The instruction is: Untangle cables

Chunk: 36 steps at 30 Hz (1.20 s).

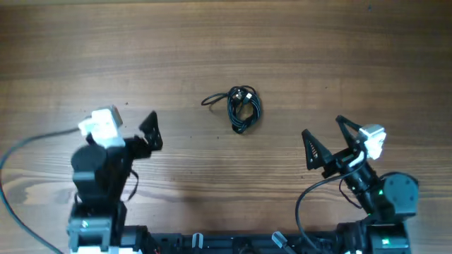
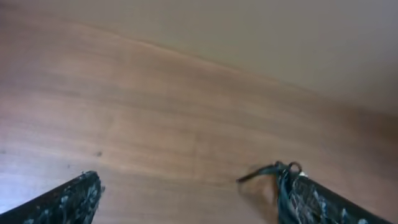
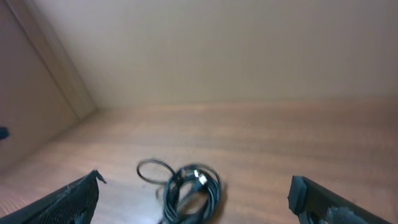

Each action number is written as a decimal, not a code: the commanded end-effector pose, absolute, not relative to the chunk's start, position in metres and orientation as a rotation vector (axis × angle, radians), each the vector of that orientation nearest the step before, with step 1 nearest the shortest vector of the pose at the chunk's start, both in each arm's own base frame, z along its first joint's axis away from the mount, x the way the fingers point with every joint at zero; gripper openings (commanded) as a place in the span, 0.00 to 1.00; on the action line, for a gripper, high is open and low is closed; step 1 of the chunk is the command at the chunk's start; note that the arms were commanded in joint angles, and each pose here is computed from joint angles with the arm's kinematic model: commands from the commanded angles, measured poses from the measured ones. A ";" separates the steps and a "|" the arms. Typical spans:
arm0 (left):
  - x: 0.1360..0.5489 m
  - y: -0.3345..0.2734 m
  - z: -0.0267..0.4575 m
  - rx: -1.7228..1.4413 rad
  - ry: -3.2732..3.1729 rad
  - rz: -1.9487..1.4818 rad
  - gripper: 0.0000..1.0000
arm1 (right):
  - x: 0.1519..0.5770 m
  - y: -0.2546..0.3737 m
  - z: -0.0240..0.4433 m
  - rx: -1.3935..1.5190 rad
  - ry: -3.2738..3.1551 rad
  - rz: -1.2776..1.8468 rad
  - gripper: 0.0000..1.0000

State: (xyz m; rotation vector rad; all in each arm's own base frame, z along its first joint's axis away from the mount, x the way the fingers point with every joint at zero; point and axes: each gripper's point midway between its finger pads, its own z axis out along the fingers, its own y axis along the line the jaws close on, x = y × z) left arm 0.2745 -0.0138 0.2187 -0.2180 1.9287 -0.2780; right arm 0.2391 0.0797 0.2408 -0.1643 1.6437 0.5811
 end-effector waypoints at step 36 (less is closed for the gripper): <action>0.431 -0.158 0.144 -0.045 2.802 -0.653 0.96 | 0.346 0.065 0.229 0.186 2.438 0.581 0.97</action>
